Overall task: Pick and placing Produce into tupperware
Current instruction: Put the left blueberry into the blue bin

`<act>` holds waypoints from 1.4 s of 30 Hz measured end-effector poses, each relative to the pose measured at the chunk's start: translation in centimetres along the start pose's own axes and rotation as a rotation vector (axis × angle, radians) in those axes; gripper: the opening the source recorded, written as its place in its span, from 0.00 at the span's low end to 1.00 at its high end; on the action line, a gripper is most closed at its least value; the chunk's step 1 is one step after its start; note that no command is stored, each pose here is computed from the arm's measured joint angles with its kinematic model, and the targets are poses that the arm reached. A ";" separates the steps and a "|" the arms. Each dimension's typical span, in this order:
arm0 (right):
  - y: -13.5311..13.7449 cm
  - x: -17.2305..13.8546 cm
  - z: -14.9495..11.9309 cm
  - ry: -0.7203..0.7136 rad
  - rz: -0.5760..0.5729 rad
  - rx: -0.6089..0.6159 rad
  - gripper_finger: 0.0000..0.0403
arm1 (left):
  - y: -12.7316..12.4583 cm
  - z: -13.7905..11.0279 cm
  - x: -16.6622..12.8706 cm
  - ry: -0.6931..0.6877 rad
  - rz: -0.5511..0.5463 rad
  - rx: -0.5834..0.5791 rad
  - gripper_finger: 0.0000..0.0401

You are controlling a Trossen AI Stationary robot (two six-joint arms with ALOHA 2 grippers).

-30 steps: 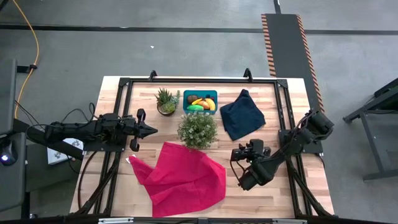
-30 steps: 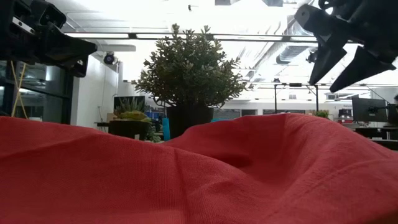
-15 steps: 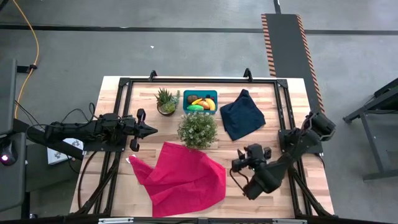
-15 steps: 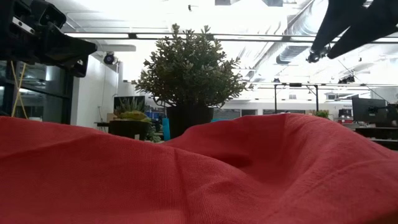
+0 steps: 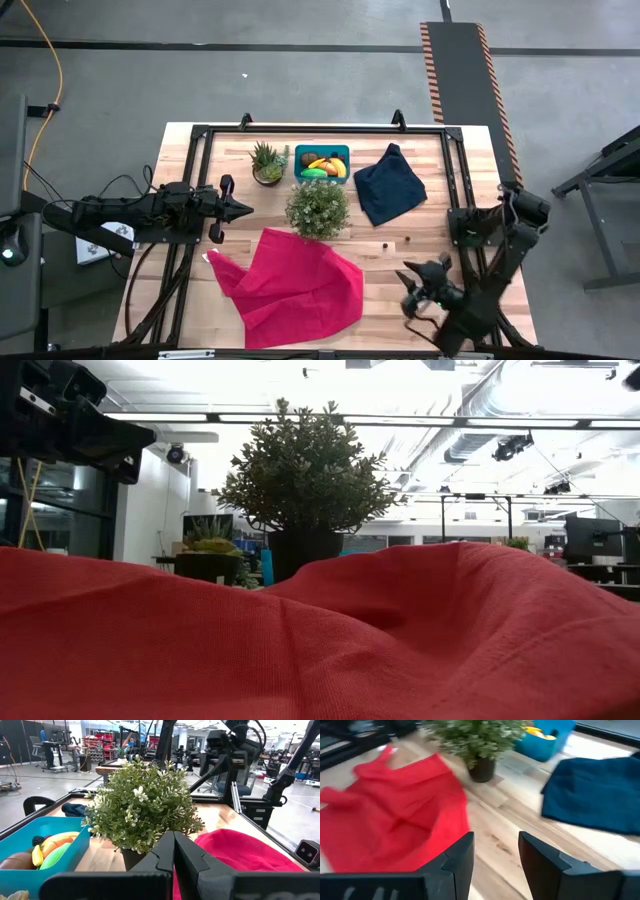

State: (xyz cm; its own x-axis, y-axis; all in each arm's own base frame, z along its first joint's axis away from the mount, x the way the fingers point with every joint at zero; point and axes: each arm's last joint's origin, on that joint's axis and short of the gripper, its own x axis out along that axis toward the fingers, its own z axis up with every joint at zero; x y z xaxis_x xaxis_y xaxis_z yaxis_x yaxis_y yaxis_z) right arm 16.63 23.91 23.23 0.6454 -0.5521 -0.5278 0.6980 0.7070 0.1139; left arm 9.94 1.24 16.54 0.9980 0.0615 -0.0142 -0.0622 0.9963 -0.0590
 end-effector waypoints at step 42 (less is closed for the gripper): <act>-8.1 6.9 -9.4 -0.175 0.138 -0.093 0.37 | 0.0 0.0 0.0 0.000 0.000 0.000 0.00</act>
State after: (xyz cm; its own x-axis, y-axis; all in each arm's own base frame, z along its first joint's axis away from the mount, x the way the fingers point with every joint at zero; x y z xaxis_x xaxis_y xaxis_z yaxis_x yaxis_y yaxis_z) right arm 12.53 18.57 10.76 0.7824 -0.5099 -0.3576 0.5731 0.8142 0.0928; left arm 9.94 1.25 16.54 0.9980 0.0617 -0.0143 -0.0624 0.9963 -0.0590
